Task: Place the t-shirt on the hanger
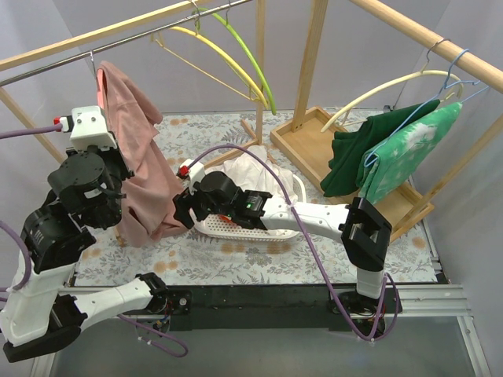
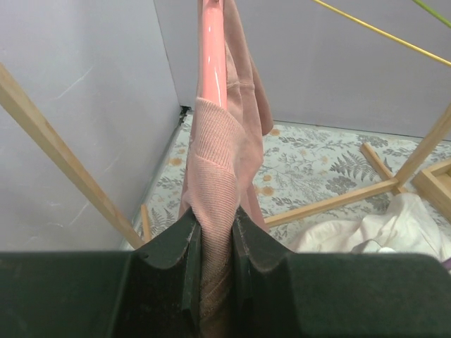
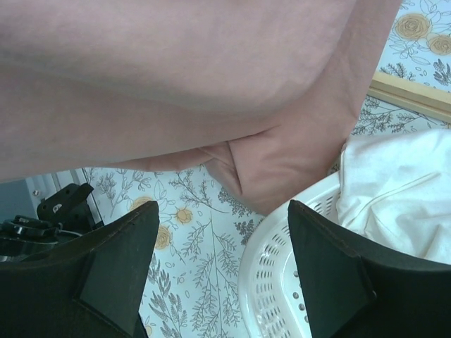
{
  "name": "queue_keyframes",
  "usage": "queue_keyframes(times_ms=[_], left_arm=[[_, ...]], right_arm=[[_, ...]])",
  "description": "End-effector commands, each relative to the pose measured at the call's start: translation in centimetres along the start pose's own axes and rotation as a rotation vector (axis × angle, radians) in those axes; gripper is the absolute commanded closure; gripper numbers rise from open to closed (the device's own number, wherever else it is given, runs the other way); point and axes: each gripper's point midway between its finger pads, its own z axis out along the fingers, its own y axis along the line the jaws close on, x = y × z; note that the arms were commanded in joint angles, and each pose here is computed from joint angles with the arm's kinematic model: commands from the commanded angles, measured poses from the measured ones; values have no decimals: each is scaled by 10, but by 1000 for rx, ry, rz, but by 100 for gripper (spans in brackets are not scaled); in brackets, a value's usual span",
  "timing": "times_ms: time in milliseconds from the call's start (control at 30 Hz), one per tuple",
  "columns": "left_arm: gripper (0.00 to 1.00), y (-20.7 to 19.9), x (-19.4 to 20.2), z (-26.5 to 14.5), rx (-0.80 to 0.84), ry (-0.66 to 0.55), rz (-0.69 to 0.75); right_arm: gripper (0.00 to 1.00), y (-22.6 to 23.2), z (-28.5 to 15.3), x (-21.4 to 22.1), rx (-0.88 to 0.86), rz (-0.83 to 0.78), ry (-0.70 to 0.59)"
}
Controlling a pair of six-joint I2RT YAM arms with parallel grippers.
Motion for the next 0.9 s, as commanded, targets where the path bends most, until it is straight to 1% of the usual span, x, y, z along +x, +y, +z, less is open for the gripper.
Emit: queue_keyframes(times_ms=[0,167,200,233,433,633,867], left_arm=[[100,13,-27,2,-94,-88,-93],[100,8,-22,11,-156,-90,-57],[100,9,-24,12,-185,-100,-77],[100,7,-21,14,-199,-99,-62],[100,8,-29,16,-234,-137,-88],[100,7,-33,17,-239,-152,-109],[100,3,-36,16,-197,-179,-156]], right_arm=[[19,7,-13,-20,-29,5,-58],[18,9,-16,-14,-41,10,-45],[19,9,-16,-12,-42,11,-41],[19,9,-16,-11,-43,13,-34],[18,9,-17,-4,-47,10,-2],[19,9,-19,-1,-43,10,17],[20,13,-15,0,-56,16,40]])
